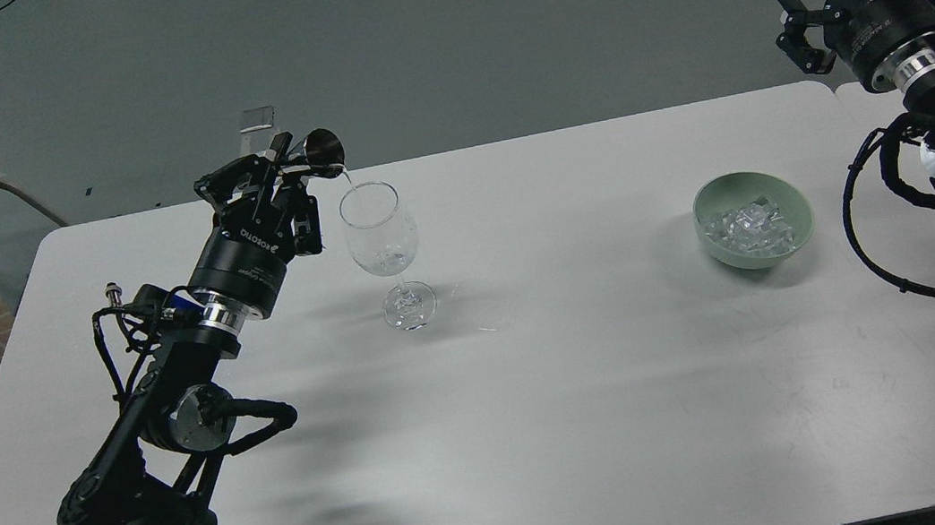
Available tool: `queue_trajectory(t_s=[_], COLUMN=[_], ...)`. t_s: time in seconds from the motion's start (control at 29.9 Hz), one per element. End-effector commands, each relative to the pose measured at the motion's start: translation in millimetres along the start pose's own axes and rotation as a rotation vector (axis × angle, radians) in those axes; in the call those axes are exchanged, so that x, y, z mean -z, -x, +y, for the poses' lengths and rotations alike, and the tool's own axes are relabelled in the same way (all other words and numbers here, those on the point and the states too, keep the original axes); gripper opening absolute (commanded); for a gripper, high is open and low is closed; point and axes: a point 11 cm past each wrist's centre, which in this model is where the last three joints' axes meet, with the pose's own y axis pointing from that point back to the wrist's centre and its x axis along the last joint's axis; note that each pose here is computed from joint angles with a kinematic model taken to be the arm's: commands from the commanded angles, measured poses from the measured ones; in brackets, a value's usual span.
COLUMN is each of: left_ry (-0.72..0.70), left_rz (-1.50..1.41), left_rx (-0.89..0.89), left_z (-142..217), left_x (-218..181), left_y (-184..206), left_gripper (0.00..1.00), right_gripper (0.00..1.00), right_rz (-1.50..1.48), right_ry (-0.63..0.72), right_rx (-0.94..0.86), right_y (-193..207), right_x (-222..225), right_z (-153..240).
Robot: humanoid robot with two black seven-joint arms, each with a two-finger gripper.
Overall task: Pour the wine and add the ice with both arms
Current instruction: 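Tilt the jigger over the wine glass to pour with the left gripper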
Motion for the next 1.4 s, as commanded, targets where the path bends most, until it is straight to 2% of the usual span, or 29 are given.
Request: queue_trajectory(t_s=[0.0, 1.37], left_ry=[0.000, -0.002], left_rz=[-0.022, -0.261], left_rx=[0.020, 0.104], left_z=[-3, -3], left_x=[-3, -8], left_y=[3, 7], left_gripper=[0.00, 0.00], right_gripper=[1.00, 1.00], right_rz=[0.000, -0.005], right_ry=[0.001, -0.008], right_rx=[-0.001, -0.004], right_y=[0, -1], right_x=[-1, 2], right_z=[0, 0])
